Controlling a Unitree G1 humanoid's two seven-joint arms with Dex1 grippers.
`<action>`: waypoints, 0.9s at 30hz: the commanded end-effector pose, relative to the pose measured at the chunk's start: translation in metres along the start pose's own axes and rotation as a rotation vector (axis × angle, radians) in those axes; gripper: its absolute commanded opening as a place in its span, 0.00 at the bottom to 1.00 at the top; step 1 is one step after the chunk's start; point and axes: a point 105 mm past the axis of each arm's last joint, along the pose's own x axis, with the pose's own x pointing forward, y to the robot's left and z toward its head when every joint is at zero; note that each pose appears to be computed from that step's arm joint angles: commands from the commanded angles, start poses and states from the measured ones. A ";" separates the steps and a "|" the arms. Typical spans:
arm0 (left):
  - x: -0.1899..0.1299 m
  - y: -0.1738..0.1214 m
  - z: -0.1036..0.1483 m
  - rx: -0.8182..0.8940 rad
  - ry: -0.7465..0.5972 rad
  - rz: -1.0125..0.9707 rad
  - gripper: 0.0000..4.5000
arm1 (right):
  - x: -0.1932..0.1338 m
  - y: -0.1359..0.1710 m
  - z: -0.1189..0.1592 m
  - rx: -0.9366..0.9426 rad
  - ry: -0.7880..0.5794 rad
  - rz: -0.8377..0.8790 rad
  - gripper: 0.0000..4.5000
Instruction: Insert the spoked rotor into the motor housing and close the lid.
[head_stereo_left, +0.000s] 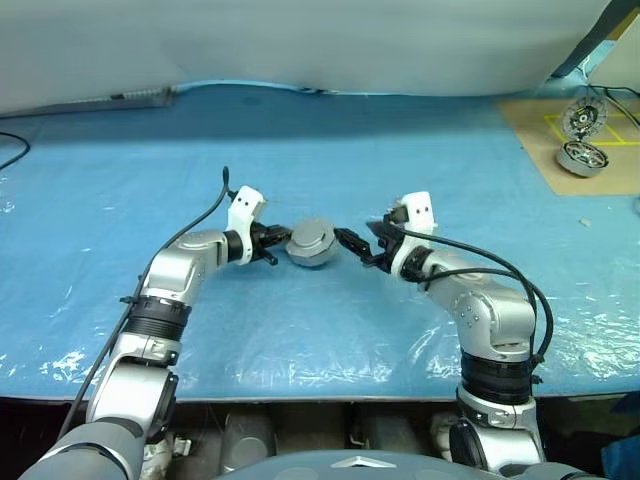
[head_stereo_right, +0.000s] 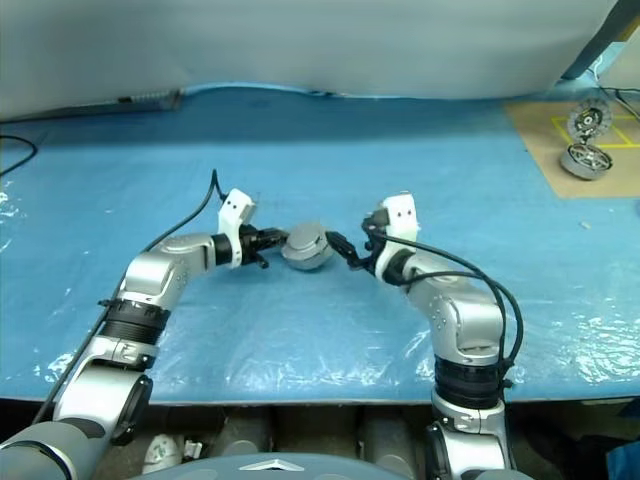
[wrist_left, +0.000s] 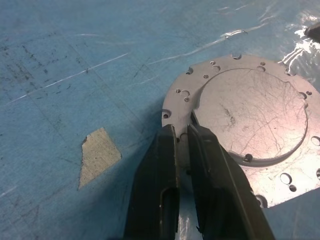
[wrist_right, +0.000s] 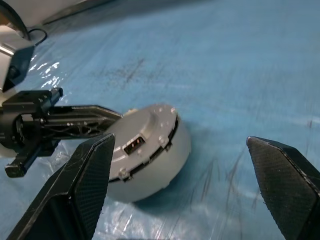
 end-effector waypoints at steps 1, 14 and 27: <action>0.006 -0.005 -0.022 -0.022 0.076 -0.021 0.09 | 0.002 0.012 -0.001 0.104 -0.005 0.026 0.99; 0.004 -0.004 -0.022 -0.018 0.068 -0.013 0.09 | 0.030 0.020 -0.010 0.491 -0.010 0.092 0.99; 0.002 -0.003 -0.024 -0.024 0.069 -0.002 0.09 | 0.025 0.044 -0.020 0.740 0.058 0.267 0.10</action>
